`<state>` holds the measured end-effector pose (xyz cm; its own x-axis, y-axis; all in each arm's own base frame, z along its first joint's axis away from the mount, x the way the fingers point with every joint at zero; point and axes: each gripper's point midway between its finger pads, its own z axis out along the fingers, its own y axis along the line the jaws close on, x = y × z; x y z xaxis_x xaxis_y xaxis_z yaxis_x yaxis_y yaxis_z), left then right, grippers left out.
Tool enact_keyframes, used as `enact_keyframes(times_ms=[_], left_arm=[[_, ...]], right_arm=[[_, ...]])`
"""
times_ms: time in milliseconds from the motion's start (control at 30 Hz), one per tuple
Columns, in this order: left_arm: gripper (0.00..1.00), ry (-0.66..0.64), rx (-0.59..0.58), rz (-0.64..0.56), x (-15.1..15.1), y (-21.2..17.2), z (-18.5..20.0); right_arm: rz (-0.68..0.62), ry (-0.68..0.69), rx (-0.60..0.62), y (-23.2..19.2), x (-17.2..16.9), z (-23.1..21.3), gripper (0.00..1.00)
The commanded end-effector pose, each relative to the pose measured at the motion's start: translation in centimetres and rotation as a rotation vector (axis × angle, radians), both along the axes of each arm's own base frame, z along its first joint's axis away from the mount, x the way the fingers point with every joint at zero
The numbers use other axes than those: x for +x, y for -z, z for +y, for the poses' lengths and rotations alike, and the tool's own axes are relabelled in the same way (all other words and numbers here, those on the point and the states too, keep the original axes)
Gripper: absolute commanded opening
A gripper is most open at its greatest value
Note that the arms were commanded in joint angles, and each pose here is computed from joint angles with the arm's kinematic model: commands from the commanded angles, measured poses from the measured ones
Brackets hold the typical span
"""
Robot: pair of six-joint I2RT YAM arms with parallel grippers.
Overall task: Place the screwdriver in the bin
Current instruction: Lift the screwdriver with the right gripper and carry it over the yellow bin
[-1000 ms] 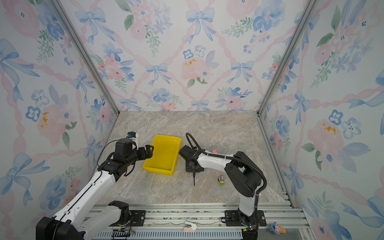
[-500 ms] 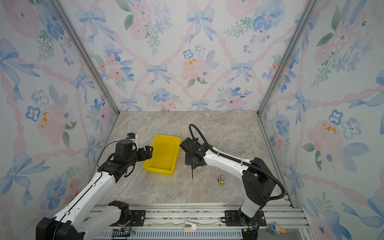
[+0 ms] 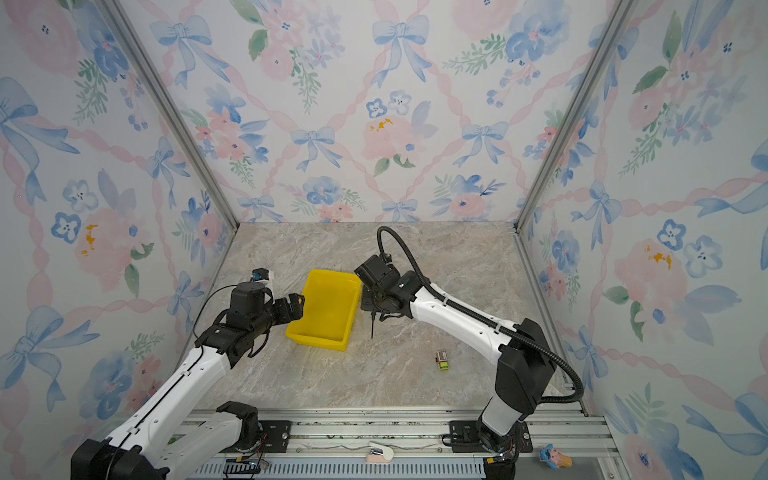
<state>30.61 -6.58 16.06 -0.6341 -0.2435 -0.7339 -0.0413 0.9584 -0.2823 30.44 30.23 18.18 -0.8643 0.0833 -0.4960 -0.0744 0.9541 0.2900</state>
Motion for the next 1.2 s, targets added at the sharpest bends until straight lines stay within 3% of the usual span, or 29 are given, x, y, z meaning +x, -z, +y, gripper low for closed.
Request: enact_keyframes(times_ms=[0,800,1167], left_arm=[[0.97,-0.029,0.004,0.006,-0.3,0.4,0.6],[0.97,-0.063,0.005,-0.033,-0.6,-0.5,2.1],[0.97,-0.082,0.004,-0.03,-0.6,-0.4,2.7]], right_arm=[[-0.012,0.017,0.047,-1.7,0.3,0.6,0.0],[0.079,0.05,0.314,-0.6,3.3,10.1,0.0],[0.124,0.018,0.302,2.7,4.6,14.6,0.0]])
